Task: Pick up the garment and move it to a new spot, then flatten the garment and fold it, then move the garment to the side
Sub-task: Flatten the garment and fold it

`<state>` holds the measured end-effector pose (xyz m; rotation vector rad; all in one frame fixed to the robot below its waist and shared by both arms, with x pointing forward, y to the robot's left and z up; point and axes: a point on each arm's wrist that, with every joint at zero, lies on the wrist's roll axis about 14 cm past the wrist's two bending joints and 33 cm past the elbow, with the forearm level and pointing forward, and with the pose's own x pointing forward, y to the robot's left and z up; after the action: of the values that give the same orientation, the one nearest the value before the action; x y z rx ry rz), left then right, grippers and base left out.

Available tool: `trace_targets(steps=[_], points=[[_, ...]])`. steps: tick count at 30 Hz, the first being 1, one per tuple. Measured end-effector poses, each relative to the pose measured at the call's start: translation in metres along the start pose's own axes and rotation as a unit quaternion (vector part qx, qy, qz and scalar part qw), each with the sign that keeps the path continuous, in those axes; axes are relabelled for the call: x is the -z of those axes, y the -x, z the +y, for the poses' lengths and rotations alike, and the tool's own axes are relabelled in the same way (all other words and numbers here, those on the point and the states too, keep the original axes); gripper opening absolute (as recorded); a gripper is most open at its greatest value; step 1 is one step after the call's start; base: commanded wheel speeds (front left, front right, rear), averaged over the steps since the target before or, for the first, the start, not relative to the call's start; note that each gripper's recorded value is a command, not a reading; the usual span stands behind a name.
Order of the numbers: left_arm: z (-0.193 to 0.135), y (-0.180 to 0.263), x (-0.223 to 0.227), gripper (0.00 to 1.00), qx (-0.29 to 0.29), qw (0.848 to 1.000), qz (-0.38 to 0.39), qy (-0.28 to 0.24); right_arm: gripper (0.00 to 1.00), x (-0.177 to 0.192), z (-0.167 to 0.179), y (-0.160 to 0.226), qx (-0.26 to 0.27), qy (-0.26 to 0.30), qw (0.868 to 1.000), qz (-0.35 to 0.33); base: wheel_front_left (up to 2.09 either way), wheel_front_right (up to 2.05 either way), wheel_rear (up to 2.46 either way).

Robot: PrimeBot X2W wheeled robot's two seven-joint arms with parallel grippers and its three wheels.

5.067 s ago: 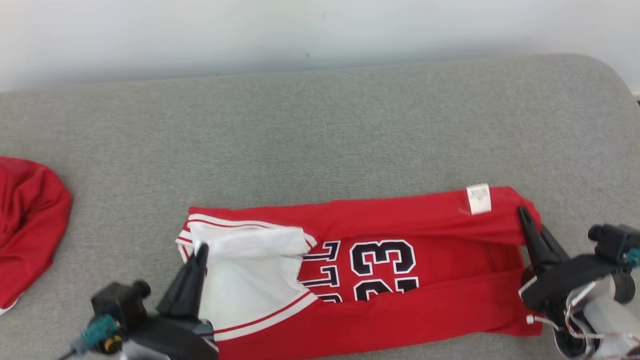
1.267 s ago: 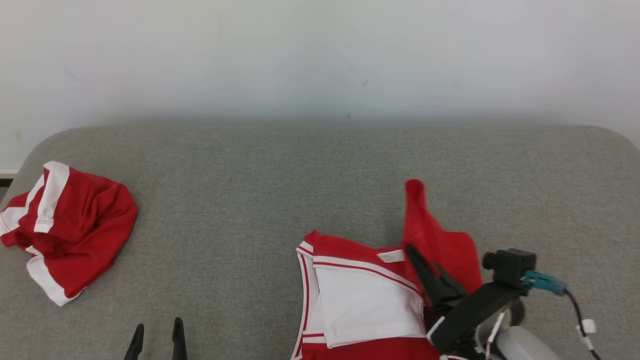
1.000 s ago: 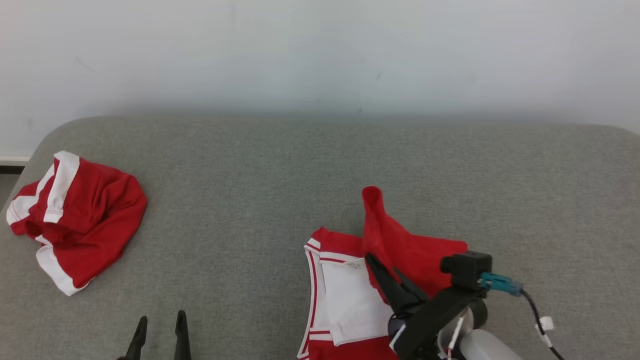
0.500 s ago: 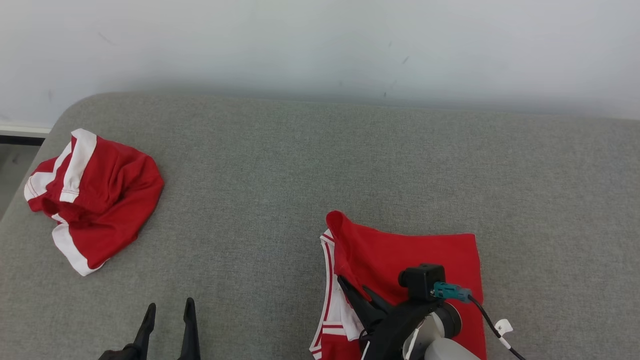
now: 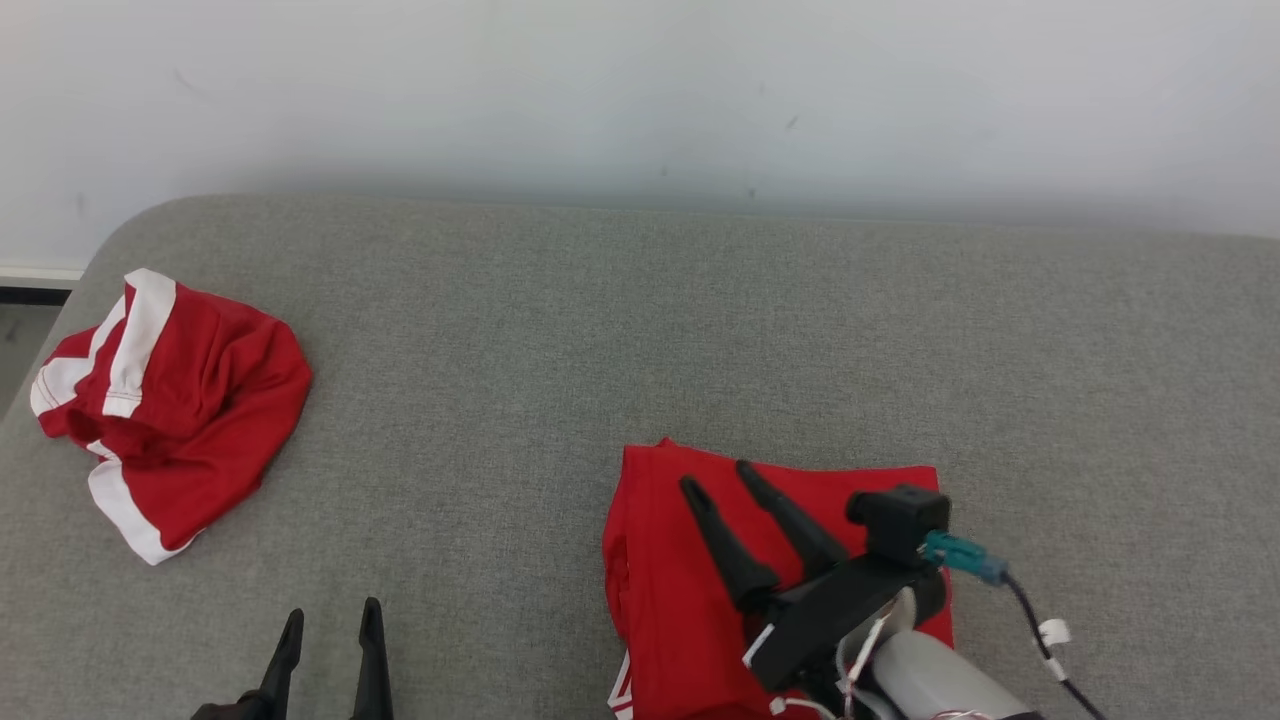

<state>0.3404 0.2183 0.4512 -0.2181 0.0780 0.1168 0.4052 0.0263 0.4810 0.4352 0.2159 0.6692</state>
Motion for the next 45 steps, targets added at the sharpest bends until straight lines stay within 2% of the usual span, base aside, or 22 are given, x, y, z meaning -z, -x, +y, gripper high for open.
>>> trace_targets(steps=[7, 11, 16, 24, 39, 45], points=[[0.001, 0.000, -0.004, 1.00, 0.000, 1.000, -0.006, 0.000, 1.00, -0.065, -0.052, 0.024, 0.051, 0.079, 0.992, -0.086, 0.00, 0.00, 0.00], [0.002, 0.001, -0.004, 1.00, -0.001, 1.000, -0.006, -0.003, 1.00, -0.098, -0.084, 0.053, 0.110, 0.107, 0.978, -0.138, 0.00, 0.00, 0.00], [0.002, 0.001, -0.007, 1.00, 0.000, 1.000, -0.012, -0.005, 1.00, -0.109, -0.107, 0.095, 0.173, 0.135, 0.961, -0.171, 0.00, 0.00, 0.00], [-0.008, -0.002, -0.015, 1.00, 0.017, 0.999, -0.025, -0.013, 1.00, -0.100, -0.116, 0.150, 0.246, 0.140, 0.940, -0.190, 0.00, 0.00, 0.00], [-0.029, -0.005, -0.019, 1.00, 0.053, 0.998, -0.031, -0.020, 1.00, -0.068, -0.117, 0.195, 0.304, 0.127, 0.929, -0.170, 0.00, 0.00, 0.00], [-0.040, -0.004, -0.019, 1.00, 0.074, 0.996, -0.031, -0.040, 1.00, -0.062, -0.114, 0.195, 0.302, 0.133, 0.930, -0.158, 0.00, 0.00, 0.00]])
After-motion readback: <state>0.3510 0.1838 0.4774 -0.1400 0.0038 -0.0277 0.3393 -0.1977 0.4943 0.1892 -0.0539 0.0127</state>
